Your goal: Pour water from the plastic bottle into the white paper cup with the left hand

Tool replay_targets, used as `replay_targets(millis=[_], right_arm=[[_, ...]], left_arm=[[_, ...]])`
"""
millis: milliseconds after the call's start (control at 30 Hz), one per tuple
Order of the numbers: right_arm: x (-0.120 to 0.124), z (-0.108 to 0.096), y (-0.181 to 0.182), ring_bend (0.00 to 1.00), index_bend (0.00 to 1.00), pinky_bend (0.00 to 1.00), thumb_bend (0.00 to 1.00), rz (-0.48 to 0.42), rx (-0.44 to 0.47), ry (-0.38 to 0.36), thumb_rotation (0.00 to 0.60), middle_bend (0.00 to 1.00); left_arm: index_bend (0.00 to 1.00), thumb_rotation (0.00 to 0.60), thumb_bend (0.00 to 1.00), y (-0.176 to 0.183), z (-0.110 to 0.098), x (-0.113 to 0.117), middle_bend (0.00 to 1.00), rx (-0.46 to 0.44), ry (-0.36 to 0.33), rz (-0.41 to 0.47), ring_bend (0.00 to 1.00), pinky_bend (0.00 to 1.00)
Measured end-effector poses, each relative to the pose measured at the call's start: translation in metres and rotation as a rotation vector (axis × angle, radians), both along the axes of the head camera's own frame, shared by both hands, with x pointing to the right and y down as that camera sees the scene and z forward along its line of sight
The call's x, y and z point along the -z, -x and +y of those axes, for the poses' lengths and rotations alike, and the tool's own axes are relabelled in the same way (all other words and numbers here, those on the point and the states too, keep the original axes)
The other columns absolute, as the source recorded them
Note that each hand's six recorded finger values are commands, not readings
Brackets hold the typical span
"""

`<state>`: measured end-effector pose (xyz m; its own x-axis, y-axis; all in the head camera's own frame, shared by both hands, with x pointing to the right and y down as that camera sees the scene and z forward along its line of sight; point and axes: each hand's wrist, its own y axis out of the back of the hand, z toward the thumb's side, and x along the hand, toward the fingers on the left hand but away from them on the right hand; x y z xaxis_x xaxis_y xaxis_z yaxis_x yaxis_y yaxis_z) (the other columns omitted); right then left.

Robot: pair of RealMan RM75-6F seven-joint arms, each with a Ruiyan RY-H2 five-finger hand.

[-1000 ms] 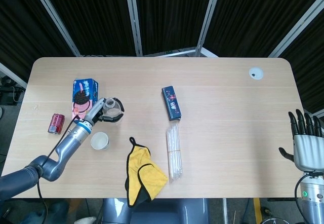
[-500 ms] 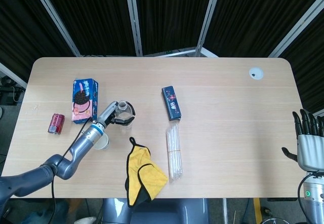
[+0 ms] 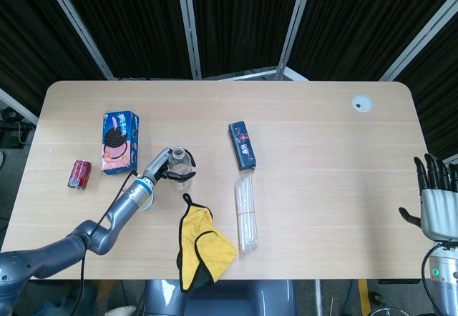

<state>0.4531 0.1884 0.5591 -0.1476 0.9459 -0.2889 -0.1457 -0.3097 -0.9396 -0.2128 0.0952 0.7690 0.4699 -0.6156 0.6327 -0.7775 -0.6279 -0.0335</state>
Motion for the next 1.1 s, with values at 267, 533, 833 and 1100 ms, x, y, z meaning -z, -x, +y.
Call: replay_targets(millis=[267,533,833,1100], right_arm=[[0.000,0.000,0.000,0.00,0.00,0.00,0.00,-0.003,-0.001,-0.002,0.600,0.00],[0.003,0.001,0.002,0.00,0.00,0.00,0.00,-0.017,0.005,-0.008,0.600,0.00],[0.006,0.003,0.006,0.00,0.00,0.00,0.00,-0.031,0.015,-0.013,0.600,0.00],[0.007,0.005,0.012,0.00,0.00,0.00,0.00,-0.054,0.029,-0.006,0.600,0.00]], left_arm=[[0.20,0.600,0.00,0.003,0.006,0.000,0.11,-0.039,0.002,0.000,0.00,0.06],[0.02,0.600,0.00,0.013,0.006,0.011,0.00,-0.066,-0.033,0.013,0.00,0.00],[0.00,0.600,0.00,0.037,0.006,0.031,0.00,-0.075,-0.095,0.002,0.00,0.00],[0.00,0.600,0.00,0.077,0.005,0.064,0.00,-0.089,-0.212,-0.058,0.00,0.00]])
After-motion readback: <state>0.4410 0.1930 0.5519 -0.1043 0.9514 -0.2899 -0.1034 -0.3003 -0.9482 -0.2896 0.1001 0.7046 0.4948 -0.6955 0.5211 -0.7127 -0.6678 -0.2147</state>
